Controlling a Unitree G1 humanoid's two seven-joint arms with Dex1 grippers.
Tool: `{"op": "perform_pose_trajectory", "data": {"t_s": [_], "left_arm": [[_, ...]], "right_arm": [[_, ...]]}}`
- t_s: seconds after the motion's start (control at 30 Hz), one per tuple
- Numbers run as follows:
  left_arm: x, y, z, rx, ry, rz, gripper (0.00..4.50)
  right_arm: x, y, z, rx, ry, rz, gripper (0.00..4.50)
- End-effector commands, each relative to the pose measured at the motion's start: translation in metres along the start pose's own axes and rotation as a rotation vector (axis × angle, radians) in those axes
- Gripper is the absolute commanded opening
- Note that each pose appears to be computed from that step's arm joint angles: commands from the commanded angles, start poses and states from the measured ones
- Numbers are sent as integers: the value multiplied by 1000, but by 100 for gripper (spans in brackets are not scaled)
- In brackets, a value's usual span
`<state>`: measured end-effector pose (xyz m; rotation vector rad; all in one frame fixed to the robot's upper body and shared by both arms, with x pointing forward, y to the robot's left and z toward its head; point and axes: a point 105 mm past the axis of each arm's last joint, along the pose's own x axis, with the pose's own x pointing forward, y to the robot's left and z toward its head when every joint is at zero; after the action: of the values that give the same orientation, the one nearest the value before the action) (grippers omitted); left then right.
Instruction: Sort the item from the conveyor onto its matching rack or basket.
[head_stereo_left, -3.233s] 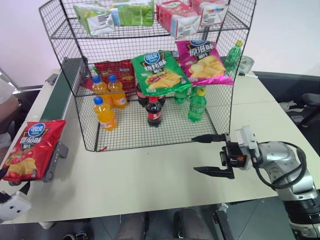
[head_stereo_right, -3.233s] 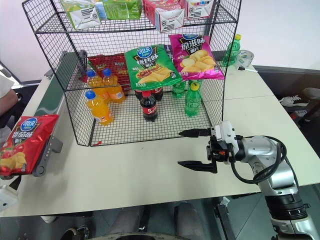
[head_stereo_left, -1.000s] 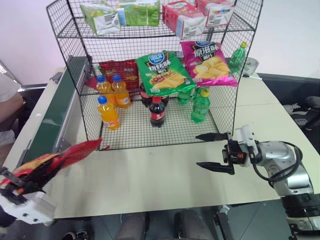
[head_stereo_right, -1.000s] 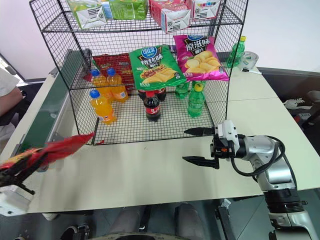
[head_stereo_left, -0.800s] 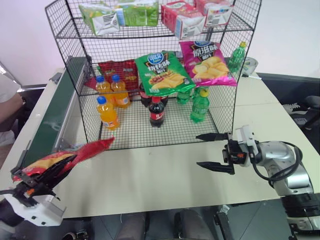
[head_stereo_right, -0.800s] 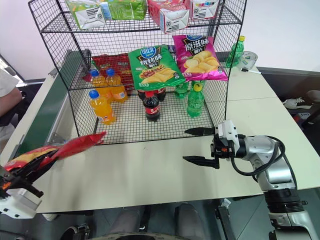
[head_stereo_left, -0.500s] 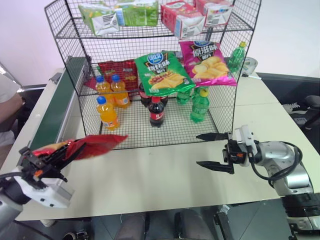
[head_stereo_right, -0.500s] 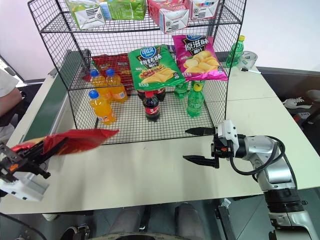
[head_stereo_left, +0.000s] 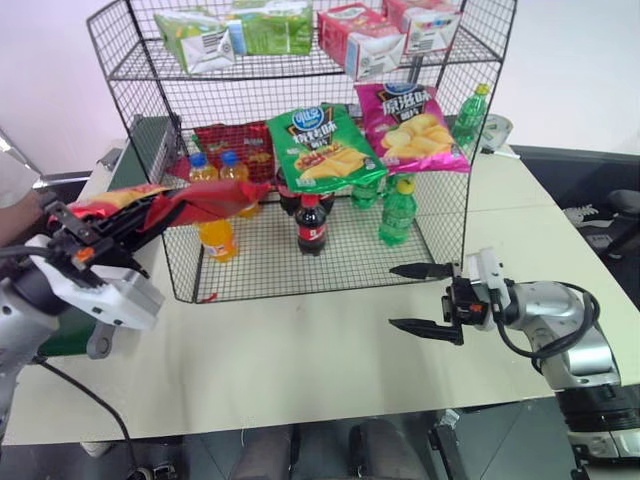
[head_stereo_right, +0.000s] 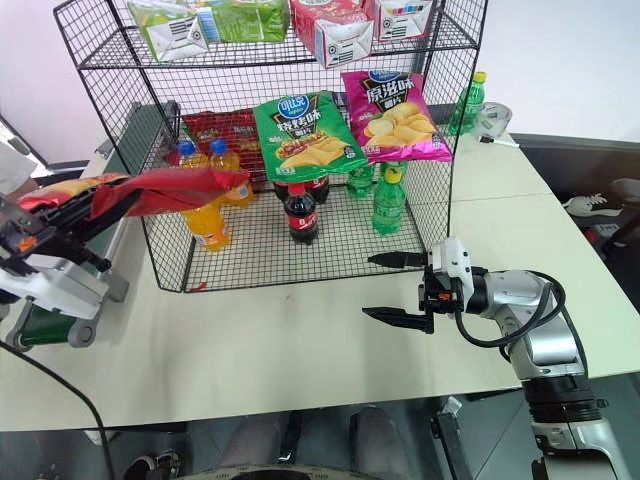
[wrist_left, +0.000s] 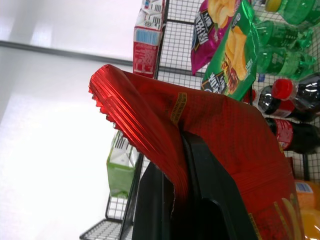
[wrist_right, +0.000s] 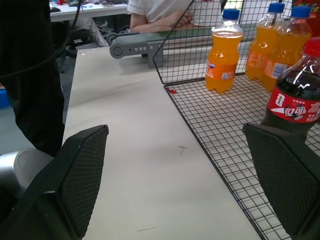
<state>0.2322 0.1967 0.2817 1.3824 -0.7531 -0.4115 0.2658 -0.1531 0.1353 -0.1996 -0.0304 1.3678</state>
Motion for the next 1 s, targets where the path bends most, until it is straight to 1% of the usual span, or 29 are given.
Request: {"op": "perform_pose_trajectory", "data": {"t_s": [0.03, 0.23, 0.4, 0.47, 0.53, 0.63, 0.77, 0.83, 1.0], "left_arm": [[8, 17, 0, 46, -18, 41, 4], [29, 36, 1, 99, -69, 89, 4], [34, 50, -11, 146, -34, 122, 4], [37, 58, -13, 192, -33, 129, 4], [39, 64, -20, 225, -10, 141, 4], [43, 60, -26, 238, -5, 134, 4], [48, 65, -33, 290, -2, 149, 4], [49, 59, -44, 318, 14, 122, 4], [55, 47, -65, 371, 29, 90, 4]], "right_arm": [[1, -3, 9, -35, -25, -6, 450], [5, -3, 10, -40, -35, -5, 450], [4, -5, 19, -19, -79, -8, 450], [5, -8, 33, 53, -172, -26, 450], [7, -10, 45, 68, -230, -38, 450], [11, -10, 51, 61, -260, -47, 450], [12, -15, 69, 67, -333, -75, 450], [13, -20, 79, 73, -372, -97, 450], [17, -20, 77, 79, -356, -110, 450]]}}
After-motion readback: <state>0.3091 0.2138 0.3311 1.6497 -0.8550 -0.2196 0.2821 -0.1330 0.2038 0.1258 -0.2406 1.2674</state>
